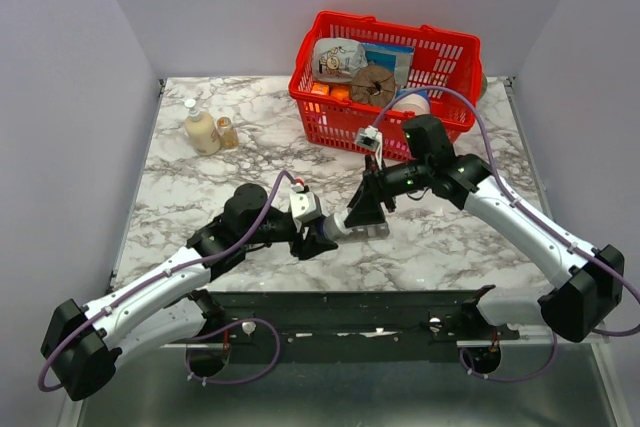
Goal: Sort the pills into containers
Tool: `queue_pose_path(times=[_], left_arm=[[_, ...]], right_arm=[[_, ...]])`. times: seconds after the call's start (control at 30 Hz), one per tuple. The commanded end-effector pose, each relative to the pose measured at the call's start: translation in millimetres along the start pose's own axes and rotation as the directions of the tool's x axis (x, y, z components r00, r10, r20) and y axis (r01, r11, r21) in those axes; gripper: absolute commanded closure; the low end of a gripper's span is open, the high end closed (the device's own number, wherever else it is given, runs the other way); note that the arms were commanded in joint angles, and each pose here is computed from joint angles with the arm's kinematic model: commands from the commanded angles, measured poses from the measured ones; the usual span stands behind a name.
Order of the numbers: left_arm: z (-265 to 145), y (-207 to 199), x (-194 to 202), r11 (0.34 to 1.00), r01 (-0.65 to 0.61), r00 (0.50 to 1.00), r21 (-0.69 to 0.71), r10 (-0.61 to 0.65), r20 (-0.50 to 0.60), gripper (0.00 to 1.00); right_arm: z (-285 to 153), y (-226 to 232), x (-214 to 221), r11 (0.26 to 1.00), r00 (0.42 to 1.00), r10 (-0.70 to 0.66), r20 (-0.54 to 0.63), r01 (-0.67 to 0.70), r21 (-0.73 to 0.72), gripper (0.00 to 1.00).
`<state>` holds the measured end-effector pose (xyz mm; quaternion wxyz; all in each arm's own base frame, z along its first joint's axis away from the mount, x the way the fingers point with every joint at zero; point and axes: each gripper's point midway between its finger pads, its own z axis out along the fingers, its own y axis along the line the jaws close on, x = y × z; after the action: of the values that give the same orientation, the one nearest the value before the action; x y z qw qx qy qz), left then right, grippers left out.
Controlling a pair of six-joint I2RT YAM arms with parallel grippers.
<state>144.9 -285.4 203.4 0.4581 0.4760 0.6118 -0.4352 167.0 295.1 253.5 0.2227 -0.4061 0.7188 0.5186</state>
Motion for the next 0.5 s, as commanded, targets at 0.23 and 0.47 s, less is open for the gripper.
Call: queue_pose_path(times=[0.23,0.47], left_arm=[[0.2,15.8,-7.3,0.996,0.017,1.000,-0.087,-0.015,0.023,1.00],[8.2,6.5,9.5,0.998,0.065,0.996,-0.006,-0.065,-0.053,1.00]], right_arm=[[-0.4,14.4,-15.7,0.997,0.999,-0.049,0.000,0.048,-0.058,0.72],[13.7,48.3,-8.5,0.912,0.907,-0.406,-0.115,0.393,-0.117,0.91]])
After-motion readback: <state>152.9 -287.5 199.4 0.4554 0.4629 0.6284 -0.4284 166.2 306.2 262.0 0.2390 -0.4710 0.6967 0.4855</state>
